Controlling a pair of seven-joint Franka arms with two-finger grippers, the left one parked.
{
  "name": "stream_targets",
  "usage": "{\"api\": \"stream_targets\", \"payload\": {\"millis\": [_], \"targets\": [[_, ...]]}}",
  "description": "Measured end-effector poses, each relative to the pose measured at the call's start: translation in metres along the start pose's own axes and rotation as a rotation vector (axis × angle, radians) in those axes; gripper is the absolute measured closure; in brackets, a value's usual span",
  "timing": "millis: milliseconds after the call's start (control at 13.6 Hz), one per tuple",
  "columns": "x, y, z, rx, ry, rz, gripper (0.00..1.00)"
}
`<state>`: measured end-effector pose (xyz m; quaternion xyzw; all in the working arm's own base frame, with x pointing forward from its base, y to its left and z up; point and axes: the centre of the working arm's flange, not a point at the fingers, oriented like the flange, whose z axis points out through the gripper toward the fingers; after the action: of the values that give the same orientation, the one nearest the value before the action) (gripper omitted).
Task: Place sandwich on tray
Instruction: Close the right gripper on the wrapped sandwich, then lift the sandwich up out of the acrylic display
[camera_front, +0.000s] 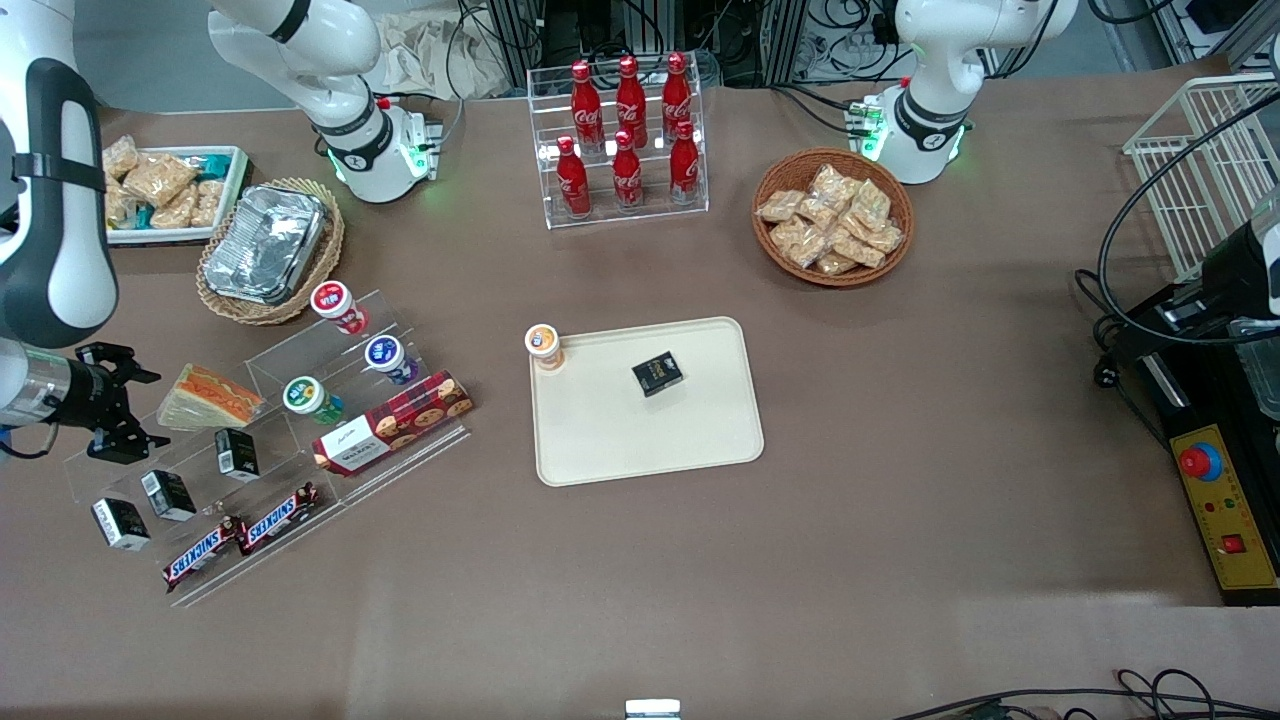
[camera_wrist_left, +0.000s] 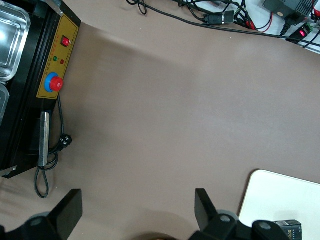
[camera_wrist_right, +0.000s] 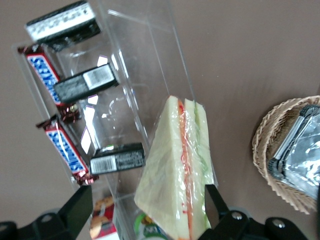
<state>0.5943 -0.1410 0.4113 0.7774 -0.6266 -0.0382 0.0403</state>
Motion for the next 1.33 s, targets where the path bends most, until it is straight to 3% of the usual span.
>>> {"api": "stream_targets", "payload": {"millis": [221,590,811,959,1107,1180,1328], "targets": [[-0.008,0.019,0.014,0.021,0.023,0.068,0.01],[-0.016,0.035,0.033,0.003,0.012,0.146,0.01],[-0.018,0.035,0.047,0.046,0.026,0.190,0.04],[-0.019,0.035,0.052,0.071,0.033,0.210,0.22],[-0.020,0.034,0.052,0.088,0.037,0.249,0.46],[-0.021,0.032,0.051,0.096,0.039,0.258,0.46],[-0.022,0.029,0.047,0.125,0.047,0.256,0.63]]}}
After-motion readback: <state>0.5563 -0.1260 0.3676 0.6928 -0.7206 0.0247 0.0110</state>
